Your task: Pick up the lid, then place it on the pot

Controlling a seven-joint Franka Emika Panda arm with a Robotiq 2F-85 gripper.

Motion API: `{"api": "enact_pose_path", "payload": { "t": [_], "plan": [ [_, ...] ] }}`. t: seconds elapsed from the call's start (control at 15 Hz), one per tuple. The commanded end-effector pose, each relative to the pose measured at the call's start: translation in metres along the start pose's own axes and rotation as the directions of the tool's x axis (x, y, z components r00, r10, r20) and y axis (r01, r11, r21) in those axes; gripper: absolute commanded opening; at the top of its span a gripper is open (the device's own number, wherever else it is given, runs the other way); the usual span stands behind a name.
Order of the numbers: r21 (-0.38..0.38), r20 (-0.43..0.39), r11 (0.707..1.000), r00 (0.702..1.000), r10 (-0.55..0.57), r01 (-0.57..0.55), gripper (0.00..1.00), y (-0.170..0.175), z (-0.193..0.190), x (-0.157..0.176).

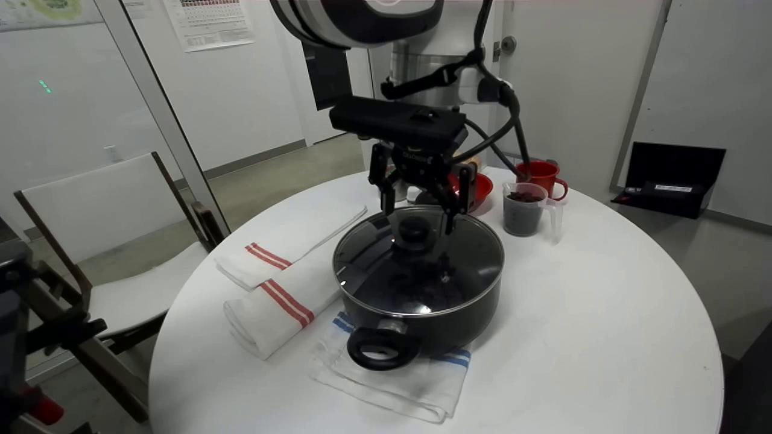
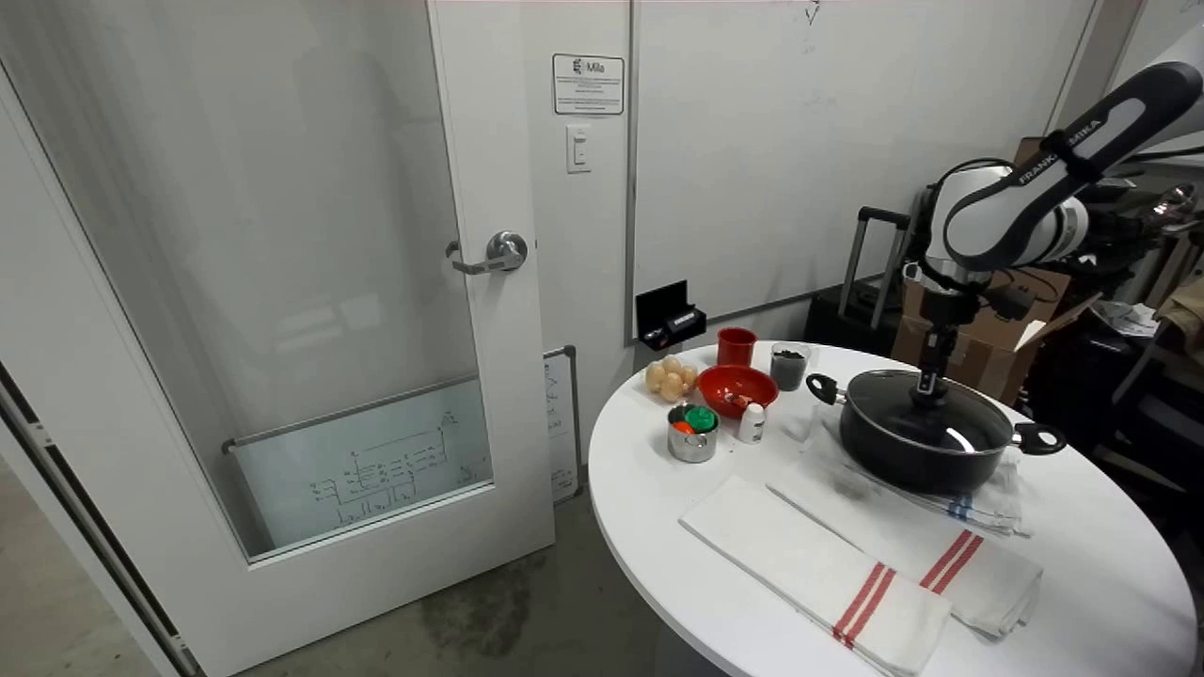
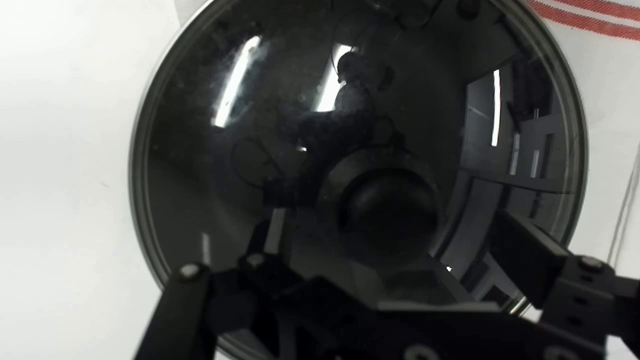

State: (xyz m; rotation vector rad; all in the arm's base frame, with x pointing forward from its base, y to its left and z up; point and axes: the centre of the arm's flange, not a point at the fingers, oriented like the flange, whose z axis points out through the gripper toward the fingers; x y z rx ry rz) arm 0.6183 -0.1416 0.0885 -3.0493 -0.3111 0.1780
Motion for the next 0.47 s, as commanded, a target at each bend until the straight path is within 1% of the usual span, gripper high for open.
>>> {"api": "enact_pose_path", "payload": {
  "t": [0.0, 0.4],
  "plan": [
    [0.000, -0.020, 1.000, 1.000, 0.012, -0.012, 1.00, -0.004, -0.007, -0.001],
    [-0.008, -0.030, 1.000, 1.000, 0.005, -0.005, 1.00, -0.014, -0.024, -0.008]
  ]
}}
